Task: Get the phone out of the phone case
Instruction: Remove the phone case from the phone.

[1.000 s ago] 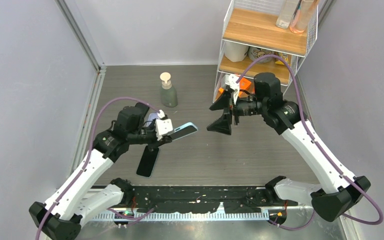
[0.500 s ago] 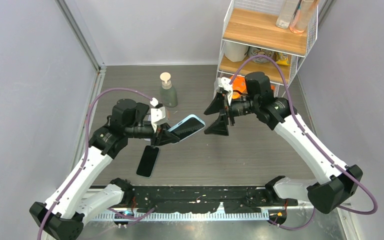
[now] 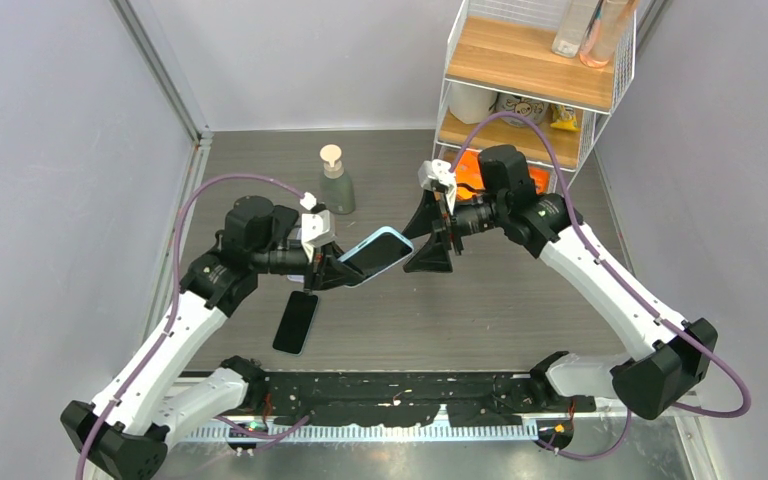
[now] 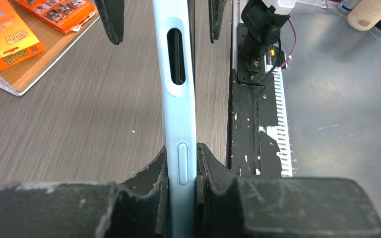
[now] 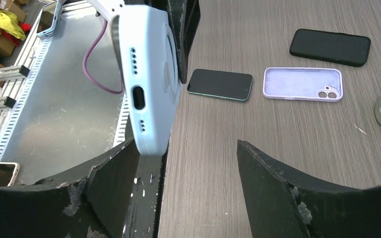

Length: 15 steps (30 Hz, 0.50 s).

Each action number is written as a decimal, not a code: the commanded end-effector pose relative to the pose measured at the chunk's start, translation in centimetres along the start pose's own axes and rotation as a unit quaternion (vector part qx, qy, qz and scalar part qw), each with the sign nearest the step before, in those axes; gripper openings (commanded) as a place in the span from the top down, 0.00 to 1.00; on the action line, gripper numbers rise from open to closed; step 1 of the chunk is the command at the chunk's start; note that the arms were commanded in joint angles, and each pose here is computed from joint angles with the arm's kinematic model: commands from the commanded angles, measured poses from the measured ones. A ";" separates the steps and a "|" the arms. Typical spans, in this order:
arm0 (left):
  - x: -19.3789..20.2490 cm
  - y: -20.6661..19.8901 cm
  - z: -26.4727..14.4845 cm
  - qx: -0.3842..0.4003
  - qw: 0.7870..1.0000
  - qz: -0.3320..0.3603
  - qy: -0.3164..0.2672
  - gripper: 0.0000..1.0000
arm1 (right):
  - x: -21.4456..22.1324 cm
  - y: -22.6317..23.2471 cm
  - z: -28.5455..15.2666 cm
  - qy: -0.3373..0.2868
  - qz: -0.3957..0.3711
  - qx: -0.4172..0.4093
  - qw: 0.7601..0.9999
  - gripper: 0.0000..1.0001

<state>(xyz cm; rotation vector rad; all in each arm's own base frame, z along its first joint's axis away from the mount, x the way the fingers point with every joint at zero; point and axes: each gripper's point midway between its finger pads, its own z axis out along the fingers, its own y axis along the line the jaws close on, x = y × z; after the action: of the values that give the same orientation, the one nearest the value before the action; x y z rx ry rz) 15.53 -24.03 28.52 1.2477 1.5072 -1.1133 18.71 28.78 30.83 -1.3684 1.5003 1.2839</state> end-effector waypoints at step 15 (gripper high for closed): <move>-1.7 -0.6 0.1 0.029 0.998 0.046 -0.033 1.00 | -0.7 1.1 0.3 0.000 -0.040 -0.033 0.999 0.82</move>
<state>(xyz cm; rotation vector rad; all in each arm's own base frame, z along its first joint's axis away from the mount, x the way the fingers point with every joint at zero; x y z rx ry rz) 15.96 -24.03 27.87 1.2376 1.5309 -1.1097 18.10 29.17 30.59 -1.4072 1.4754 1.3210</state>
